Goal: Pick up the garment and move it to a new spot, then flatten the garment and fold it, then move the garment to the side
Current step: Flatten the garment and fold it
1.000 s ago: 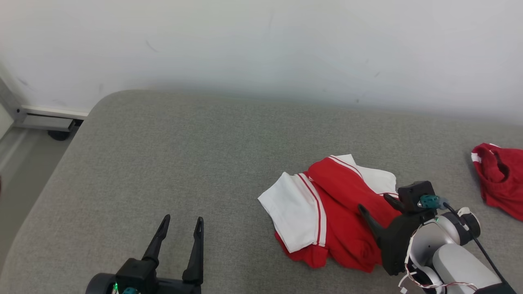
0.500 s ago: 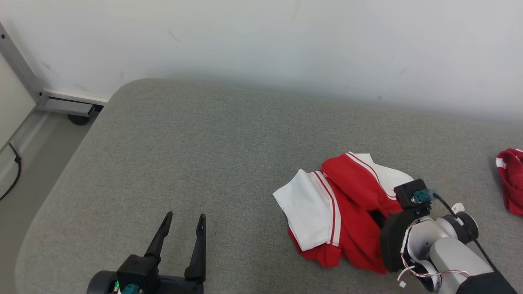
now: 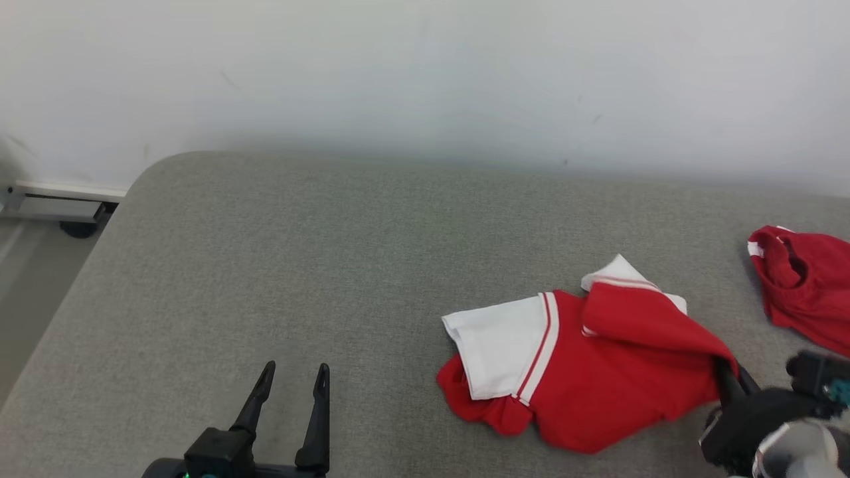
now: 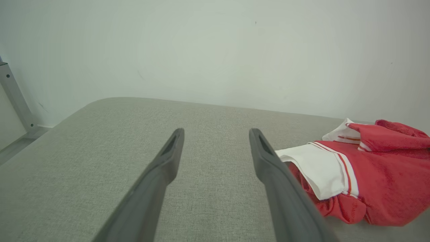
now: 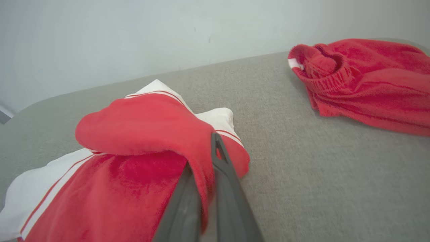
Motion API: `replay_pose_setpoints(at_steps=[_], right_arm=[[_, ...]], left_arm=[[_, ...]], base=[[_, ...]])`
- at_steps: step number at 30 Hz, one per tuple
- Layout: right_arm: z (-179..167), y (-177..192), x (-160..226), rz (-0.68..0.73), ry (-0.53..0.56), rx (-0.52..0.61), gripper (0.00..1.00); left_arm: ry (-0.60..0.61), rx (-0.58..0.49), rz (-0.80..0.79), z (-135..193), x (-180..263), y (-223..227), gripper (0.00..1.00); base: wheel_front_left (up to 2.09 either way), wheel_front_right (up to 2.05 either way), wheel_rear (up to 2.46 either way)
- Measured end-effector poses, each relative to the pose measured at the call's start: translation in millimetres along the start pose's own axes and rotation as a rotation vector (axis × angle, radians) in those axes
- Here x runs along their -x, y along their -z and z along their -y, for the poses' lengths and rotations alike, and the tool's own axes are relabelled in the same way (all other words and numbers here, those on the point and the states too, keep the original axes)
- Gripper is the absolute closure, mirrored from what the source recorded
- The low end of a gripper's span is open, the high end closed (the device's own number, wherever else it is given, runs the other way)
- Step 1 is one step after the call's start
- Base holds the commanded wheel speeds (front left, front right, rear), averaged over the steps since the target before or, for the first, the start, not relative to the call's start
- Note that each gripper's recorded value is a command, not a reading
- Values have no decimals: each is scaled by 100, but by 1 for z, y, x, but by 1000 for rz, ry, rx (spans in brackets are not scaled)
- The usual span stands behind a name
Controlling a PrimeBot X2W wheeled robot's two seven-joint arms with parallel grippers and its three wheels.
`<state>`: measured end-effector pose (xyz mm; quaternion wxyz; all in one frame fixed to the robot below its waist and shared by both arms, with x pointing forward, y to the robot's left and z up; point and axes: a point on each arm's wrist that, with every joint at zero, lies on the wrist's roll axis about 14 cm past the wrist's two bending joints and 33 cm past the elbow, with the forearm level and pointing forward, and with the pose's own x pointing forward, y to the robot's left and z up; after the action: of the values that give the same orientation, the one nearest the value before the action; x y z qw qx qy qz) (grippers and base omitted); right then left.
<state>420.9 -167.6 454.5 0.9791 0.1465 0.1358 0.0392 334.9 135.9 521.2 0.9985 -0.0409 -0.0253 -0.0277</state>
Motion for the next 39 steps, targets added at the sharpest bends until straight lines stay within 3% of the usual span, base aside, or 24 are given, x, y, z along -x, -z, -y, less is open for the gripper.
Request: replay_pose_setpoints(at_steps=[4,10,11,12,13,18,26,34,39], right_arm=[[39,37,37,-58,114,-78,100],[53,69,66,-126,159,-73,100],[54,68,66,-122,163,-74,71],[55,66,66,-110,165,-73,19],[56,63,66,-102,165,-70,0],[47,27,56,12,107,-69,0],[-2,-41,49,220,-79,-121,0],[-59,-33,35,130,-238,-9,0],[-64,-6,20,-6,-230,141,0]], left_arm=[[37,3,6,11,-4,-3,0],[99,15,-1,33,-9,-2,0],[109,17,-8,36,-9,-1,0],[120,18,-13,39,-10,0,0],[123,22,-15,41,-10,1,0],[129,33,-46,44,-9,8,0],[178,56,-145,56,2,32,0],[328,43,-261,93,21,60,0],[327,39,-251,91,12,56,0]], base=[[0,0,0],[0,0,0],[0,0,0],[0,0,0],[0,0,0],[0,0,0],[0,0,0],[0,0,0],[0,0,0]])
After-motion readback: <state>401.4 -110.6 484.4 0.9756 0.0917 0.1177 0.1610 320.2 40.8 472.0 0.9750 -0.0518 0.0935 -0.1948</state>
